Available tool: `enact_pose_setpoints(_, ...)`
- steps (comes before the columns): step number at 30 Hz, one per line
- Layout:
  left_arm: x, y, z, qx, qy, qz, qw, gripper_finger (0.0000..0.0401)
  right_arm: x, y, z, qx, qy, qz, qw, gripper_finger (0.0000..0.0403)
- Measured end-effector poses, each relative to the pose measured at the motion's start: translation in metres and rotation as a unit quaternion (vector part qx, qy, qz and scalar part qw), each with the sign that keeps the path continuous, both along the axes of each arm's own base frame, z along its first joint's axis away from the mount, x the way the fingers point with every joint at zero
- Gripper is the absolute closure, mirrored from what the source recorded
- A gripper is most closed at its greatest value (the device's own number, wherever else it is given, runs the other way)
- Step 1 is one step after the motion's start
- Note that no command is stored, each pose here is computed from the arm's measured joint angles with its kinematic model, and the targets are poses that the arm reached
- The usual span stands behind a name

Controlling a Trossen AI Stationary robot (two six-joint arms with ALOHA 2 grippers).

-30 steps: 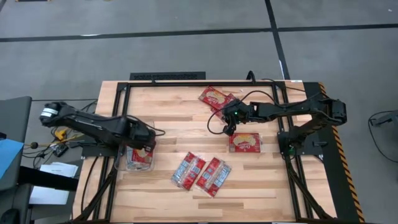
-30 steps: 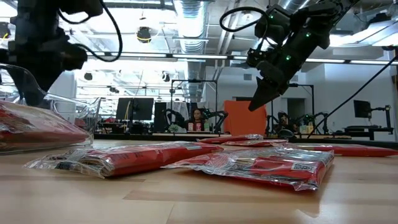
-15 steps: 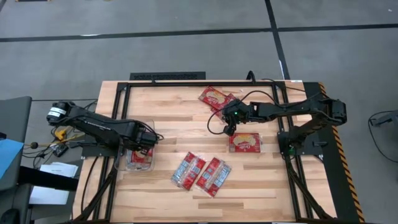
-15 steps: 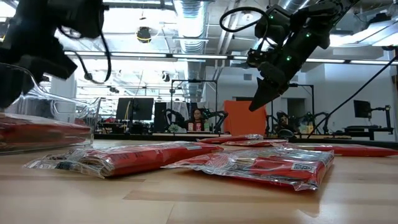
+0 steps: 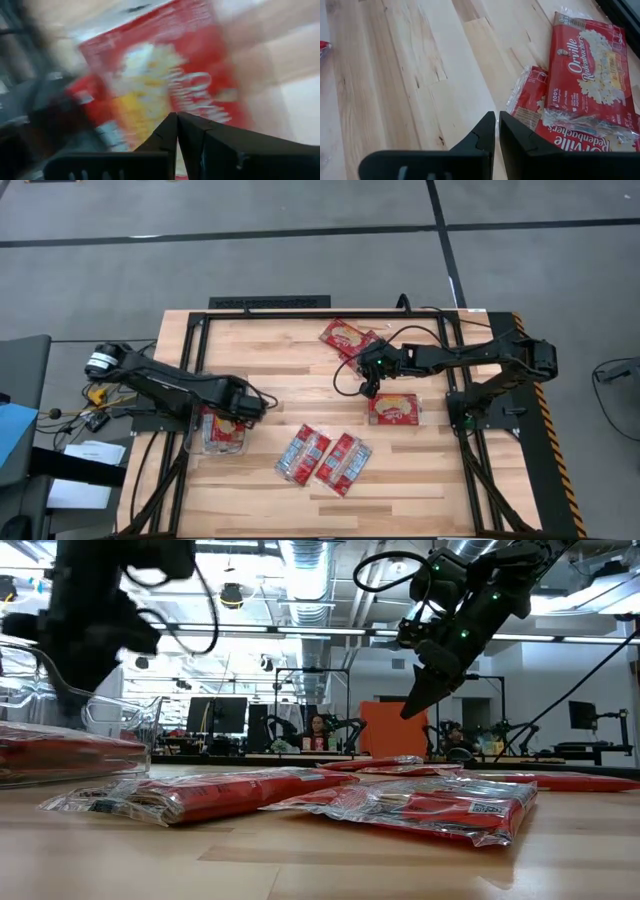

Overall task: Sort popcorn bags into baskets
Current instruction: Put the red popcorn bag into the transparent bin

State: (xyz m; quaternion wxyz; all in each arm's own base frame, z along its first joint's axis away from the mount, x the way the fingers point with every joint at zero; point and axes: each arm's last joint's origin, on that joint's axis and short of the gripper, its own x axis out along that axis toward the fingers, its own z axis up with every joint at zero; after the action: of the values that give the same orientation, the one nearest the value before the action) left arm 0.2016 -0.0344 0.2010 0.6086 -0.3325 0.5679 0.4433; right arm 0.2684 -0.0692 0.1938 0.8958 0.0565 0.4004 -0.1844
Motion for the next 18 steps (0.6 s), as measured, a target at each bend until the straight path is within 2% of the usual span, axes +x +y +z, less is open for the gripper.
enact_pose_setpoints(5, 0.001, -0.002, -0.014, 0.006, 0.075, -0.011, 0.997, 0.0401, -0.001, 0.0, -0.001, 0.001, 0.005, 0.0, 1.0, 0.0353)
enact_pose_setpoints(9, 0.005, -0.005, -0.024, -0.018, 0.042, -0.017, 0.999, 0.0401, -0.001, 0.0, -0.001, 0.002, 0.007, 0.0, 1.0, 0.0353)
enact_pose_setpoints(12, -0.004, -0.004, -0.031, -0.02, 0.065, 0.016, 0.998, 0.0401, -0.001, 0.0, -0.001, 0.002, 0.006, 0.0, 1.0, 0.0353)
enact_pose_setpoints(15, -0.014, -0.006, -0.036, -0.026, 0.09, 0.012, 0.995, 0.0401, -0.001, 0.0, -0.001, -0.001, 0.007, 0.003, 1.0, 0.0353)
enact_pose_setpoints(18, -0.025, -0.006, -0.035, -0.038, 0.146, 0.036, 0.988, 0.0401, -0.001, 0.0, -0.001, -0.005, 0.01, 0.009, 1.0, 0.0353)
